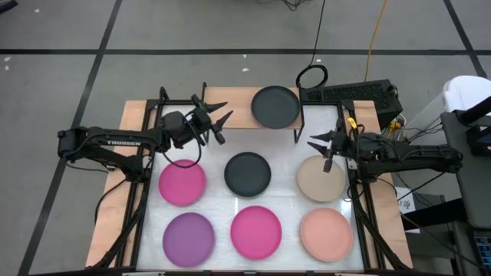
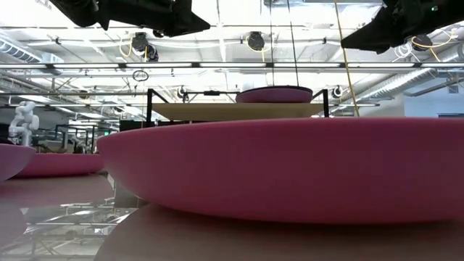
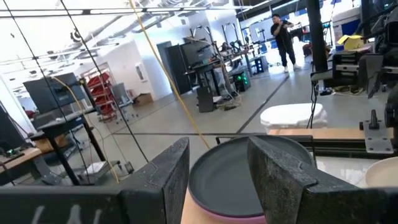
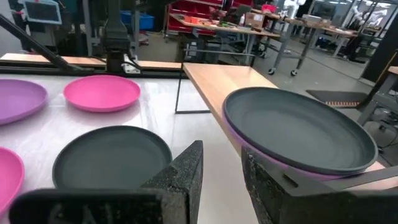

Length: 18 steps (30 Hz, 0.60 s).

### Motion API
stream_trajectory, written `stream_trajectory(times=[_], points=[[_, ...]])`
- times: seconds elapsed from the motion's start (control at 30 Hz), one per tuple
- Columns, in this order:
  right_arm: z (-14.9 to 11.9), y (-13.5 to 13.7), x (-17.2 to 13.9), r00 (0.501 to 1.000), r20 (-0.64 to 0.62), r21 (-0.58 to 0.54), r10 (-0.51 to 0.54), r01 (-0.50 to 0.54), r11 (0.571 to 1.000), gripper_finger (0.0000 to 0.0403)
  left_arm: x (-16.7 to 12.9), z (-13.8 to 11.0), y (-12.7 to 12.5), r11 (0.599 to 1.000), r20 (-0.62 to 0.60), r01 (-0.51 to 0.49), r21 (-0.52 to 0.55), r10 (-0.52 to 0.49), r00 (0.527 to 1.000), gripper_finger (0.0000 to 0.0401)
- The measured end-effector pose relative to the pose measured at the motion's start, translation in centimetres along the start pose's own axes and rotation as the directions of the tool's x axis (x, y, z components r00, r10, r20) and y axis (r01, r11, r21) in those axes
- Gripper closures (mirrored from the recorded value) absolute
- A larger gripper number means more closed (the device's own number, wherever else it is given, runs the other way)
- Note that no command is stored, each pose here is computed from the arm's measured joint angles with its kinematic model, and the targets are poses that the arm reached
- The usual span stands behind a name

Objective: Place and stack plates onto a shelf
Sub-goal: Stack the dark white plate on top of the black plate on the shelf

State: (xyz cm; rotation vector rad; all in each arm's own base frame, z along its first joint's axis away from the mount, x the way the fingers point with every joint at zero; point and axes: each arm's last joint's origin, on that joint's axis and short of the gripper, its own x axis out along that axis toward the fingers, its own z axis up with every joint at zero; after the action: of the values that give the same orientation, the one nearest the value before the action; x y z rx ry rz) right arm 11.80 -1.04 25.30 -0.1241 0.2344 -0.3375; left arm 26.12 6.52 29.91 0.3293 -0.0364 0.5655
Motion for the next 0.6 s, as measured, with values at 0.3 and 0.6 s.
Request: stream_trajectory(times=[0.3, 0.6], points=[[-1.3, 0.2, 0.1, 0.968, -0.247, 0.049, 0.042, -0.031, 0.998, 0.0310, 0.0, 0.2, 0.0, 1.000, 0.017, -0.003, 0.003, 0.003, 1.000, 0.0233], [-3.0, 1.7, 1.5, 0.840, -0.481, 0.252, 0.250, -0.141, 0.957, 0.0310, -0.1, 0.3, -0.1, 0.998, 0.025, 0.002, -0.055, -0.001, 1.000, 0.0233]])
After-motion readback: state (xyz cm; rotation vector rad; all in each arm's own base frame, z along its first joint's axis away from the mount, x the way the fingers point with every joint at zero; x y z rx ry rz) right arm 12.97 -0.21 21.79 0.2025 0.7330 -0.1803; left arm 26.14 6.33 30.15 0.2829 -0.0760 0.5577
